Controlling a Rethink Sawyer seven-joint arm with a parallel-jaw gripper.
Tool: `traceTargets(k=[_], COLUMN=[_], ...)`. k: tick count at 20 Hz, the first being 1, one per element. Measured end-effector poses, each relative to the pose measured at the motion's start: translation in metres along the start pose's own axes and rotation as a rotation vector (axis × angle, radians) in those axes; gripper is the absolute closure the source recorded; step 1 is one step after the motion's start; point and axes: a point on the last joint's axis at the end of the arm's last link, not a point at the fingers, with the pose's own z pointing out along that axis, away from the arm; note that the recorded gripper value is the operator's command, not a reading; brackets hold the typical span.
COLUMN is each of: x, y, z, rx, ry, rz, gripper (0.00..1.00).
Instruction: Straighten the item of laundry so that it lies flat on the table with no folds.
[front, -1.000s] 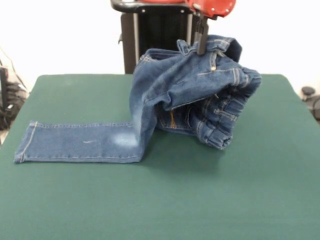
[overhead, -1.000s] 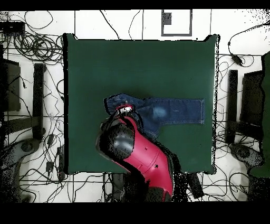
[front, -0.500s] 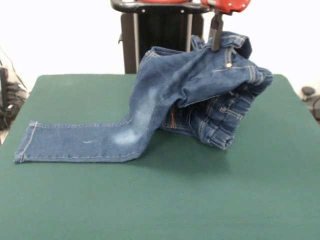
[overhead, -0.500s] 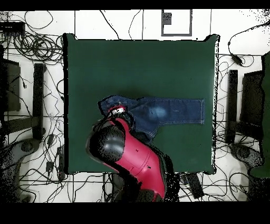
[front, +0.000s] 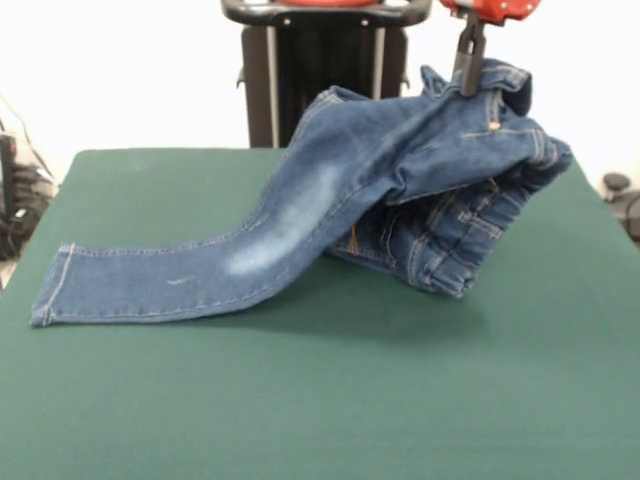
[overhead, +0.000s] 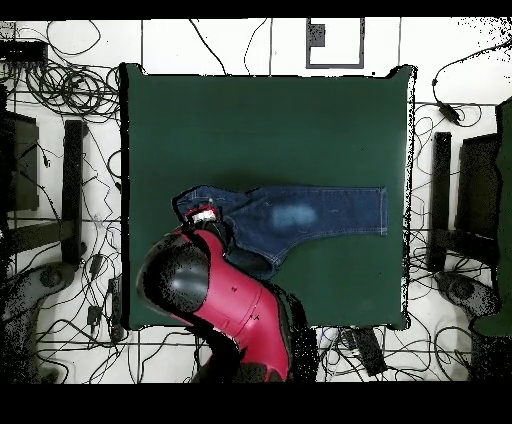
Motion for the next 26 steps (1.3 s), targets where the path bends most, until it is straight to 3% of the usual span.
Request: traceTargets(k=[8, 17, 26], x=[-0.019, -0.047, -0.047], y=[0.0, -0.004, -0.01], z=[0.033, 0.088, 0.117], rx=[0.002, -0.036, -0.043], ry=[-0.031, -0.103, -0.12], rz=[0.054, 0.1, 0.109], gripper=[1.0, 1.0, 1.0])
